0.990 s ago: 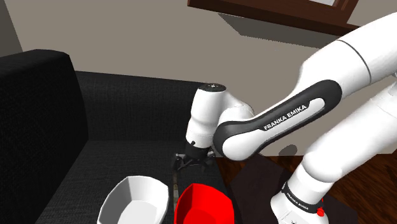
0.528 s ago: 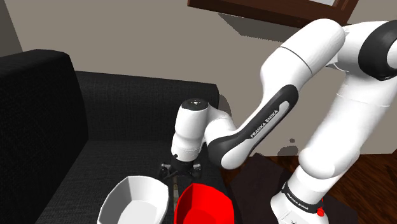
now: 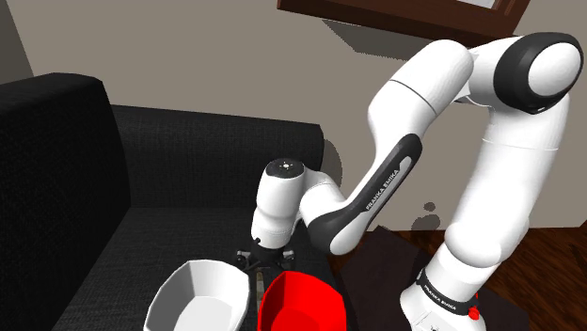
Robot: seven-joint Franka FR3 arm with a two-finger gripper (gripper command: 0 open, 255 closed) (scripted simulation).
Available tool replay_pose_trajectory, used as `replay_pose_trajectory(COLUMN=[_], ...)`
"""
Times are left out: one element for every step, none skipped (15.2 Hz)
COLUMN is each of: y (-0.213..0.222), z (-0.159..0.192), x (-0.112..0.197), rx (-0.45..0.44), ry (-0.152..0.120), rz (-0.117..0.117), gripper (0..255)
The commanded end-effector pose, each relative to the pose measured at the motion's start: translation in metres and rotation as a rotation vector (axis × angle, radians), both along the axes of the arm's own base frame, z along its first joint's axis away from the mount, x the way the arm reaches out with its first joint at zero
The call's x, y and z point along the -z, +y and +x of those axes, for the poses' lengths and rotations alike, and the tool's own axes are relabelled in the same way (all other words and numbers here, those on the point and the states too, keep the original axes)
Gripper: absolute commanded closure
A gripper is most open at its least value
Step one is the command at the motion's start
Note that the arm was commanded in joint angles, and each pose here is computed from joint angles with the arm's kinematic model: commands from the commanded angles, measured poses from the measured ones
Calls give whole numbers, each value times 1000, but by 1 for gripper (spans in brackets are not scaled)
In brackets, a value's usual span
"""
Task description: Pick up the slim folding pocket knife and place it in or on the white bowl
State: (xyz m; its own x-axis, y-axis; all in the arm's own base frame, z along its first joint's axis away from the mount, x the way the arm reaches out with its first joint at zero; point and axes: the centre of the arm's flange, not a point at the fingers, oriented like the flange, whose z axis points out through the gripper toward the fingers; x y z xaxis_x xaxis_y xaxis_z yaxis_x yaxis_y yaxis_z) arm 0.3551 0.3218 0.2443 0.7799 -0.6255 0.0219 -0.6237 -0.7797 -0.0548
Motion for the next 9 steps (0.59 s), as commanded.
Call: replay_pose_trajectory(y=[0, 0, 0, 0, 0, 0, 0, 0, 0], z=[0, 0, 0, 0, 0, 0, 0, 0, 0], x=[1, 1, 1, 0, 0, 0, 0, 0, 0], rx=[0, 0, 0, 0, 0, 0, 0, 0, 0], ry=[0, 0, 0, 0, 0, 0, 0, 0, 0], rz=[0, 0, 0, 0, 0, 0, 0, 0, 0], gripper=[0, 0, 0, 0, 255, 255, 255, 255, 255])
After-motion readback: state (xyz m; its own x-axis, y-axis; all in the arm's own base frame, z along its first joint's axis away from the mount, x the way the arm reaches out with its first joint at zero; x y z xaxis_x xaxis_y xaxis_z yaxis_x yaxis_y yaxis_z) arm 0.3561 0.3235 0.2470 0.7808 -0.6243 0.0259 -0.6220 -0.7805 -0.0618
